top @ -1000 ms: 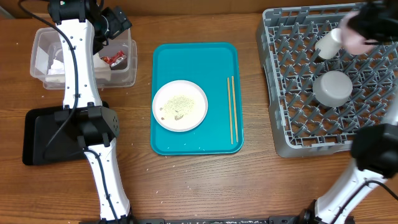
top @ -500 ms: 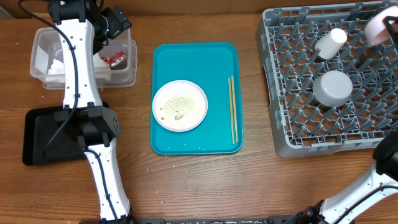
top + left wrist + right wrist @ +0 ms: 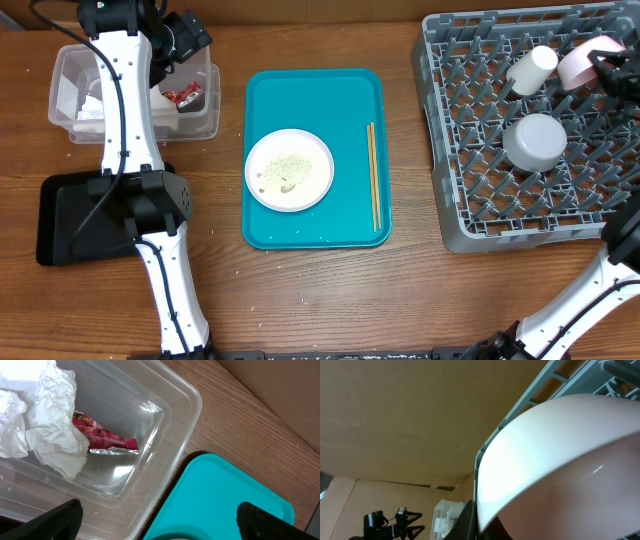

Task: Sort waste into correct bins and load items into the dishwasher
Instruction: 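Set the pink bowl in the rack's upper right and release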

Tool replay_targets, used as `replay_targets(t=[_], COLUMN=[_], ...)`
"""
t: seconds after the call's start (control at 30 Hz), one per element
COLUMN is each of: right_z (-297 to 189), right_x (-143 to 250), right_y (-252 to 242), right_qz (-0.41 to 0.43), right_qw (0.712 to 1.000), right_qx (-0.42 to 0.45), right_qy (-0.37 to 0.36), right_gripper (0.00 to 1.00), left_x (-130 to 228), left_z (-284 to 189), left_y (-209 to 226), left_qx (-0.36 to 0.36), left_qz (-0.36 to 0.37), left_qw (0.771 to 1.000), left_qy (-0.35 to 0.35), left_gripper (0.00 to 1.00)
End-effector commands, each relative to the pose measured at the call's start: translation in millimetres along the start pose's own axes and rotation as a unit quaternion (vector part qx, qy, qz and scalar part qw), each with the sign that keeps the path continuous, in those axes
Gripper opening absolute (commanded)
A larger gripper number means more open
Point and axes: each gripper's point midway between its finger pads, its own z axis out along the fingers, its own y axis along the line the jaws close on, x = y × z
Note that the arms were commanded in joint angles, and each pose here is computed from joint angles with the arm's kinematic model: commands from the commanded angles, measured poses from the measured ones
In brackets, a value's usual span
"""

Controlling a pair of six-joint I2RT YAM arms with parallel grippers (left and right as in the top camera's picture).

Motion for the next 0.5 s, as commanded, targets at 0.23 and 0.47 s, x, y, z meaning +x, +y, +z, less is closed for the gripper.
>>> replay_targets(t=[0.23, 0.47], right_z=[-17.8, -40.8], right_x=[3.5, 6.1], right_y=[-34.6, -39.7], right_qz=[0.079, 0.118], right_qw=[0.997, 0.990], right_qx=[0.019, 0.068], right_qy=[-0.007, -0.024], right_gripper=[0.08, 0.14], left_x=[-2.3, -2.3], left_z=[-11.4, -11.4], left_y=[-4.4, -4.4], left_qx=[0.009, 0.009], left_qz=[-0.001, -0.001], left_qw=[1.000, 1.000], left_qy=[-0.009, -0.009], left_gripper=[1.00, 1.00])
